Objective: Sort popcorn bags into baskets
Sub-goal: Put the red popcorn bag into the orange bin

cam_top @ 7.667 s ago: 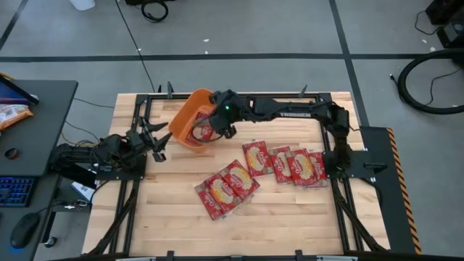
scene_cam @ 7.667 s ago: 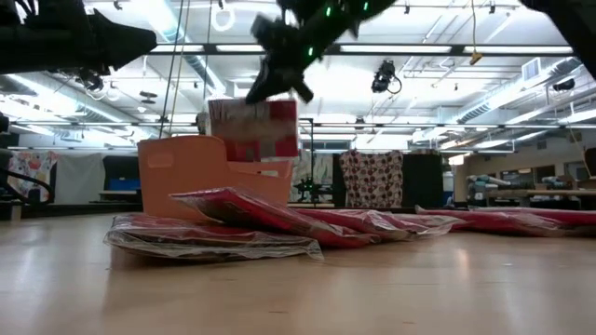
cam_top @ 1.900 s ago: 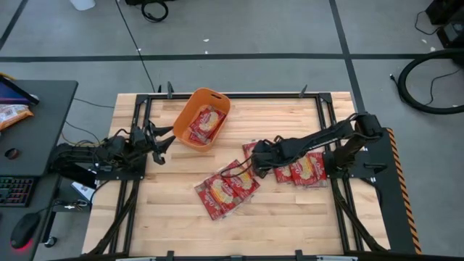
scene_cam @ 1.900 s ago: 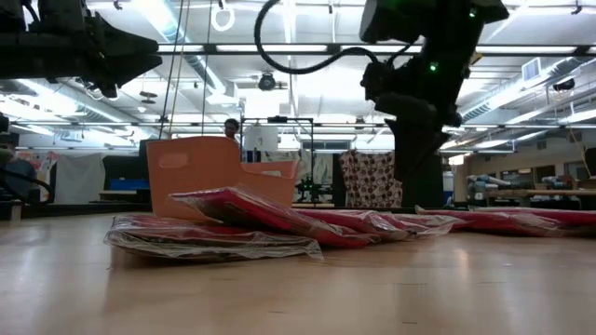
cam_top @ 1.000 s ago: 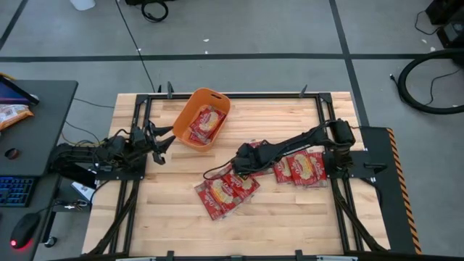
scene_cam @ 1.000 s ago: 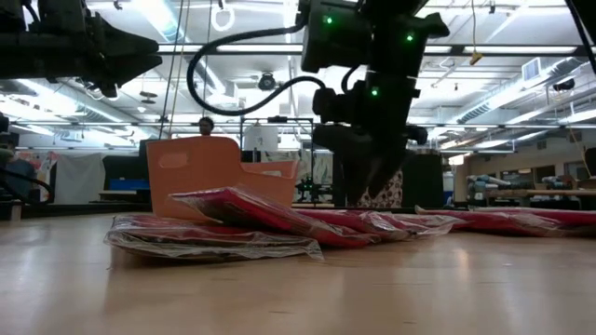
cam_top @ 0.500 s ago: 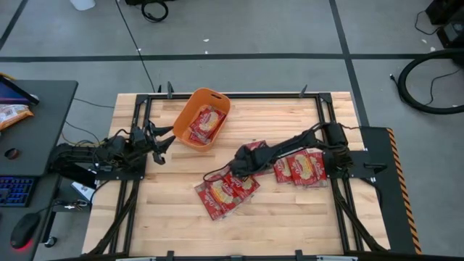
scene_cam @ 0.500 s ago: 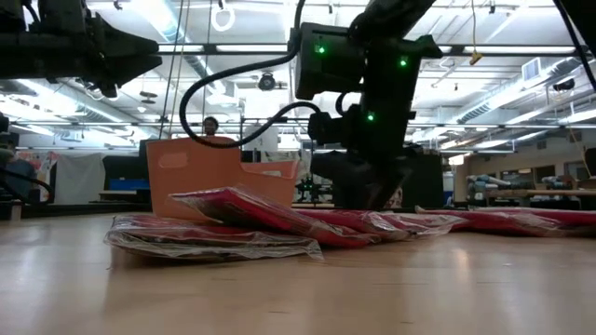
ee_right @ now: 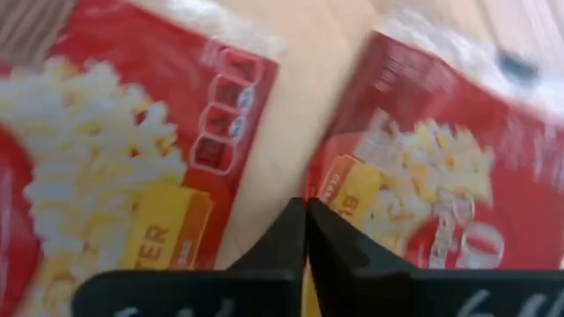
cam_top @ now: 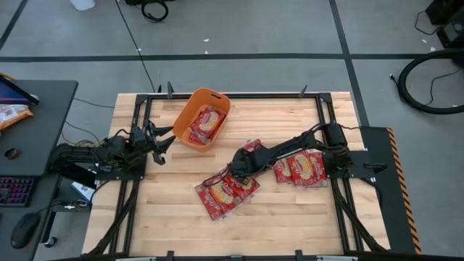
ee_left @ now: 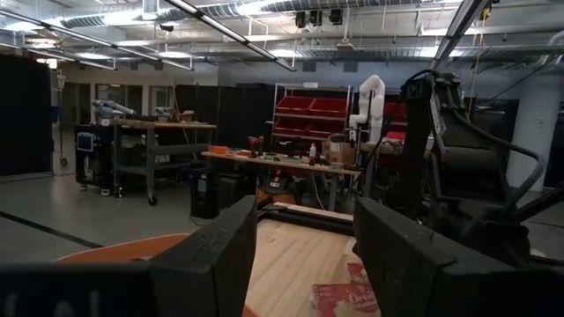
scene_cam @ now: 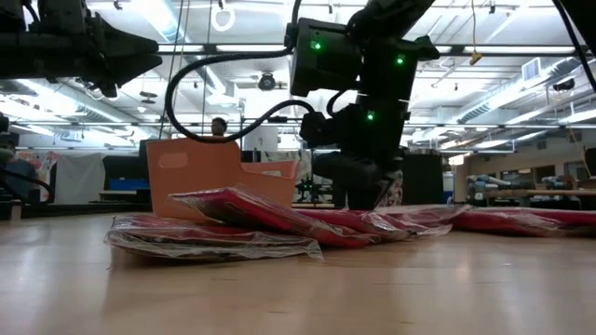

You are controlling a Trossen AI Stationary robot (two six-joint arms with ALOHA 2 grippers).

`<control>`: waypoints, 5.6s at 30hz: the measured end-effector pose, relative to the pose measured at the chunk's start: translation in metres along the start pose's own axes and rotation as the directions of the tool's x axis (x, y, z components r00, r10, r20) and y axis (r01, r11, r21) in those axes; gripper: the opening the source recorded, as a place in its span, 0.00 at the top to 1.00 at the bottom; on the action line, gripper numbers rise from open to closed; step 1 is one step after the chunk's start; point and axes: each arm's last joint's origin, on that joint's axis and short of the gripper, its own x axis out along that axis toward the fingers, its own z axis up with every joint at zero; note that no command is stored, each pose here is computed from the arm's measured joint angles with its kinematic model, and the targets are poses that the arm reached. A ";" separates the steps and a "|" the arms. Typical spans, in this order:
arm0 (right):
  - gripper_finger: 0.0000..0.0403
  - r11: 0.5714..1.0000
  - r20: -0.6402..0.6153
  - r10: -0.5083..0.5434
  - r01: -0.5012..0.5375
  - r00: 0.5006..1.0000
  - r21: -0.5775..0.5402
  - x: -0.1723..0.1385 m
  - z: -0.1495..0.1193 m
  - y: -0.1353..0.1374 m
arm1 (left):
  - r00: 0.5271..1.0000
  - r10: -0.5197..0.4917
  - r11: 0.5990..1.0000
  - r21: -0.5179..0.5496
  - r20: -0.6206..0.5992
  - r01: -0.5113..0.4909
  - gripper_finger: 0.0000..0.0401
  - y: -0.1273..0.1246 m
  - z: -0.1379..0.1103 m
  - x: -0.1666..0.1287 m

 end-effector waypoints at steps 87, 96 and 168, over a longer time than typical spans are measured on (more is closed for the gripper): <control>0.88 0.369 0.570 0.457 0.438 0.683 -0.820 -0.009 0.176 -0.151 | 0.970 -0.237 0.803 0.574 0.060 0.161 0.52 -0.015 0.008 -0.006; 0.69 0.525 0.656 0.060 0.535 0.752 -0.662 -0.017 0.172 -0.140 | 0.969 -0.238 0.765 0.626 0.062 0.148 0.52 -0.015 0.008 -0.006; 0.99 0.925 -0.001 -0.140 0.130 0.990 -0.356 -0.063 -0.002 -0.007 | 0.972 -0.147 0.955 0.283 0.182 0.092 0.52 -0.011 0.021 -0.007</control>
